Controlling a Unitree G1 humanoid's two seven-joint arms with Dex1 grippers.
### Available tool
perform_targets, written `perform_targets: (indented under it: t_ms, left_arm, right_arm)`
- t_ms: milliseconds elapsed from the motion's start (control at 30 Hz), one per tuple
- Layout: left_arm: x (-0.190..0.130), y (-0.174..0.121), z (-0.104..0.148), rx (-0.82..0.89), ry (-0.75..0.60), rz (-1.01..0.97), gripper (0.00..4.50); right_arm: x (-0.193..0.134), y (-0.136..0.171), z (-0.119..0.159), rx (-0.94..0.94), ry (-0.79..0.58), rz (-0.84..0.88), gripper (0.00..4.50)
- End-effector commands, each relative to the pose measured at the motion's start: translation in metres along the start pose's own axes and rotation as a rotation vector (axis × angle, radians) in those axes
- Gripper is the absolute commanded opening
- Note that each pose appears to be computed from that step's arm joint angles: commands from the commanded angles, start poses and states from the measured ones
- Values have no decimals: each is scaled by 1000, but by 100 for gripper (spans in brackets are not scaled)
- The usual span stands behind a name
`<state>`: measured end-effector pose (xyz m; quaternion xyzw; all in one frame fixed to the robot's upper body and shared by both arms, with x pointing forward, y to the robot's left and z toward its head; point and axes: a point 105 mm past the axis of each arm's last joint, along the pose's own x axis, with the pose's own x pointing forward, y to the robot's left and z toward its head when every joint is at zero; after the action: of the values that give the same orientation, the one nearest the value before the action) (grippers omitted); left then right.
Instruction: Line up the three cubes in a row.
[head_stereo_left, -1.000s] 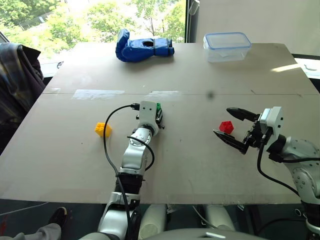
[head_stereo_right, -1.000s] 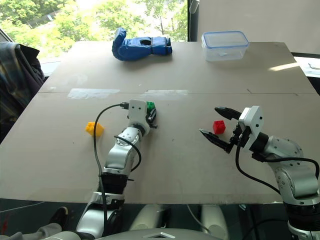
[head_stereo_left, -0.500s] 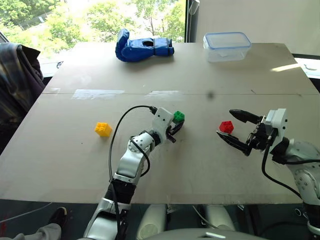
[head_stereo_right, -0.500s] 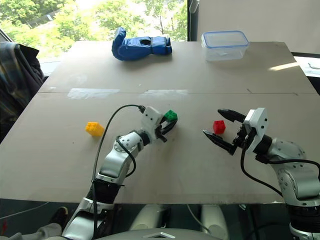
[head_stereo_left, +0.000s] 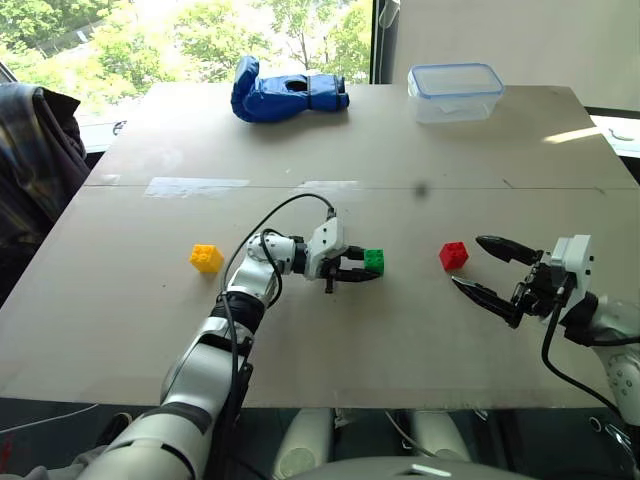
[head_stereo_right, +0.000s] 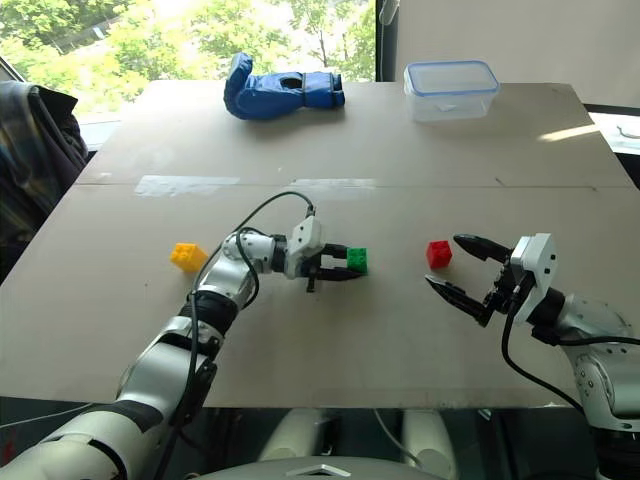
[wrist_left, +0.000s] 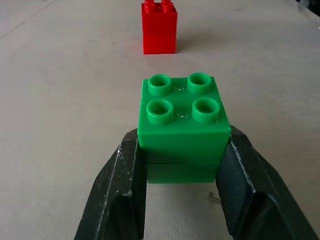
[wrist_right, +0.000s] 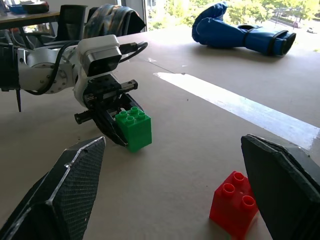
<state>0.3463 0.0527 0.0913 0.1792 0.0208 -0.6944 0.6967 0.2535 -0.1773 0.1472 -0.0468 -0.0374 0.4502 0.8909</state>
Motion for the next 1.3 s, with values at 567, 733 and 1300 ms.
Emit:
perform_targets:
  t_ms: [567,733,1300]
  left_arm:
    - [30,14,1,53,59,47,127]
    - [30,16,-1,44,65,78,127]
    - [26,17,-10,-17,97,72,127]
  right_arm:
    - [-29,5,6,-57,-4,-49,450]
    - [-27,4,6,-61,-6,-51,450]
    - [-18,7,9,-63,-19,-22,450]
